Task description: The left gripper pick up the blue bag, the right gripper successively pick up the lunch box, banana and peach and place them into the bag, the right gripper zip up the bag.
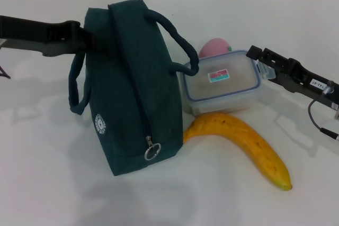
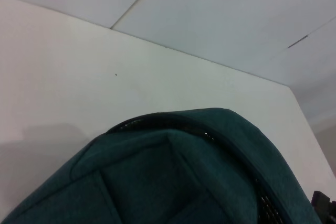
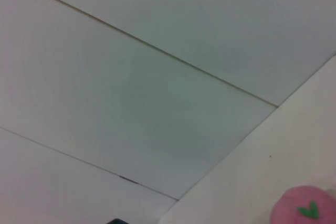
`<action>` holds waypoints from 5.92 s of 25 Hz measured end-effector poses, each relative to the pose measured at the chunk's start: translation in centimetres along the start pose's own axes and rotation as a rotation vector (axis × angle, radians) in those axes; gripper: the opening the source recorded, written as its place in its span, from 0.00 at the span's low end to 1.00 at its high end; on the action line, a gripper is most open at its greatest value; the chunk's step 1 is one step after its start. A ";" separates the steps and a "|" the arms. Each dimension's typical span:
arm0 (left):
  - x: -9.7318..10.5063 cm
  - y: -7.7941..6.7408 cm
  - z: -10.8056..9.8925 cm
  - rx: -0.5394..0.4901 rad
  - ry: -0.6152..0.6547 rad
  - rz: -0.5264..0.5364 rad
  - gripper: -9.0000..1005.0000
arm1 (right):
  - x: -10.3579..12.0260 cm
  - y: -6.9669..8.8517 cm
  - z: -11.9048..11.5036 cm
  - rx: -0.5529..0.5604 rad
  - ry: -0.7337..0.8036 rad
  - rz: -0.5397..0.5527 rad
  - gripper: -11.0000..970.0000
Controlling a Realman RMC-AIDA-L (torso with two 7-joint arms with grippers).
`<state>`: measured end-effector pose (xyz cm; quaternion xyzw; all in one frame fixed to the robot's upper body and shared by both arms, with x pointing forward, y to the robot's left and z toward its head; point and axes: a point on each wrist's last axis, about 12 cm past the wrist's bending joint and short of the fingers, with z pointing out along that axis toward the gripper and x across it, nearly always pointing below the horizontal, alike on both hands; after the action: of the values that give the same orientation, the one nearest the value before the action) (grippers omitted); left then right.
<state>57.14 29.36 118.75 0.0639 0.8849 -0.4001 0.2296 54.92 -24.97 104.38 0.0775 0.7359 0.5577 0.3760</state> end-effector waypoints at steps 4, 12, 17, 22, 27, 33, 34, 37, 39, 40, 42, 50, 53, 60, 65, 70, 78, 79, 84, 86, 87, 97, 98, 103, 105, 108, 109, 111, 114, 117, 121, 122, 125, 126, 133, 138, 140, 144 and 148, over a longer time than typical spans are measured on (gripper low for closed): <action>0.2 0.2 0.5 0.012 0.013 -0.002 0.06 | 0.0 0.1 0.0 -0.007 0.000 0.037 0.90; 0.1 0.6 0.8 0.012 0.009 0.006 0.06 | 0.0 0.1 0.1 -0.010 0.007 0.101 0.80; -0.1 0.4 0.9 0.018 0.012 0.019 0.06 | -0.1 0.4 0.5 -0.016 0.023 0.106 0.65; -0.2 0.5 0.9 0.017 0.011 0.026 0.06 | -0.1 0.6 0.8 -0.023 0.031 0.118 0.53; -0.2 0.5 1.0 0.017 0.009 0.028 0.06 | -0.2 0.6 0.8 -0.025 0.030 0.133 0.42; -0.1 0.4 1.1 0.020 0.010 0.036 0.06 | 0.0 0.6 0.8 -0.024 0.028 0.155 0.35; -0.1 0.4 1.1 0.020 0.010 0.035 0.06 | 0.0 0.5 0.8 -0.024 0.026 0.157 0.34; -0.1 0.4 1.1 0.020 0.009 0.035 0.06 | 0.1 0.5 0.8 -0.024 0.026 0.158 0.29; -0.1 0.4 1.1 0.020 0.009 0.035 0.06 | 0.1 0.6 0.9 -0.026 0.028 0.158 0.20; -0.1 0.4 1.1 0.020 0.010 0.035 0.06 | 0.1 0.6 0.9 -0.027 0.029 0.160 0.16; 0.0 0.5 1.1 0.020 0.010 0.035 0.06 | 0.2 0.6 0.9 -0.027 0.030 0.167 0.11; 0.3 0.7 0.9 0.036 -0.001 0.020 0.06 | 0.1 0.4 -0.5 -0.051 -0.029 0.227 0.11; 0.5 0.9 0.8 0.046 -0.005 0.012 0.06 | 0.2 0.0 -1.5 -0.054 -0.074 0.250 0.11; 0.7 1.0 0.9 0.057 -0.001 0.010 0.06 | 0.1 -0.1 -3.2 -0.088 -0.138 0.291 0.11; 0.7 1.0 0.9 0.058 -0.001 0.015 0.06 | 0.2 0.1 -4.0 -0.118 -0.162 0.317 0.11; 0.5 0.8 1.0 0.062 -0.001 0.029 0.06 | 0.5 0.1 -4.8 -0.139 -0.187 0.345 0.11; 0.3 0.5 1.1 0.067 0.005 0.039 0.06 | 0.6 0.5 -5.5 -0.190 -0.197 0.383 0.11; 0.2 0.4 1.2 0.069 0.006 0.040 0.06 | 0.6 0.5 -5.5 -0.196 -0.196 0.387 0.11; -0.1 0.0 1.3 0.089 0.001 0.046 0.06 | 0.5 1.0 -5.8 -0.244 -0.202 0.413 0.11; -0.1 -0.2 1.4 0.098 0.001 0.049 0.06 | 0.5 1.2 -5.8 -0.266 -0.207 0.423 0.11; -0.1 -0.2 1.4 0.099 0.001 0.049 0.06 | 0.5 1.3 -5.8 -0.277 -0.209 0.427 0.11; -0.4 -0.6 1.7 0.109 0.004 0.058 0.06 | 0.3 2.5 -5.0 -0.374 -0.197 0.464 0.11; -0.4 -0.6 1.7 0.110 0.004 0.058 0.06 | 0.3 2.6 -4.9 -0.384 -0.196 0.467 0.11; -0.5 -0.8 1.8 0.112 0.005 0.064 0.06 | -0.1 3.4 -4.4 -0.452 -0.202 0.478 0.11; -0.6 -0.8 1.9 0.114 0.006 0.068 0.06 | -0.4 3.6 -4.2 -0.473 -0.204 0.481 0.11; -0.6 -1.0 2.0 0.114 0.013 0.073 0.06 | -0.7 4.0 -3.8 -0.493 -0.193 0.483 0.11; -0.6 -1.0 2.0 0.114 0.013 0.073 0.06 | -0.8 4.1 -3.6 -0.499 -0.188 0.482 0.11; -0.6 -1.1 2.2 0.115 0.022 0.077 0.06 | -0.9 4.3 -3.2 -0.509 -0.183 0.486 0.11; -0.7 -1.3 2.3 0.116 0.027 0.084 0.06 | -1.0 4.4 -3.0 -0.514 -0.188 0.495 0.11; -0.8 -1.5 2.5 0.120 0.029 0.087 0.06 | -1.0 4.4 -3.0 -0.511 -0.193 0.497 0.11; -0.8 -1.6 2.6 0.121 0.031 0.090 0.06 | -0.8 4.0 -3.0 -0.493 -0.214 0.520 0.12; -0.8 -1.6 2.6 0.122 0.031 0.092 0.06 | -0.7 3.9 -3.0 -0.488 -0.218 0.522 0.12; -0.8 -1.6 2.6 0.123 0.031 0.095 0.06 | -0.7 3.8 -3.1 -0.478 -0.227 0.526 0.12; -0.8 -1.6 2.6 0.123 0.031 0.096 0.06 | -0.6 3.6 -3.3 -0.472 -0.235 0.529 0.12; -0.8 -1.5 2.9 0.132 0.044 0.083 0.06 | -0.5 3.2 -3.8 -0.457 -0.263 0.539 0.12; -0.8 -1.5 3.0 0.134 0.047 0.084 0.06 | -0.4 3.1 -4.0 -0.456 -0.284 0.551 0.12; -0.8 -1.5 3.0 0.134 0.046 0.087 0.06 | -0.4 3.1 -4.1 -0.459 -0.294 0.559 0.12; -0.9 -1.5 3.0 0.134 0.045 0.095 0.06 | -0.3 3.1 -4.1 -0.467 -0.308 0.579 0.12; -1.0 -1.6 3.0 0.135 0.045 0.104 0.06 | -0.2 3.1 -4.0 -0.475 -0.319 0.601 0.12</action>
<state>58.63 26.11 118.55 0.1341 0.8563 -0.4449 0.2256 51.59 -27.02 107.59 0.2853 0.4640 0.7780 0.3131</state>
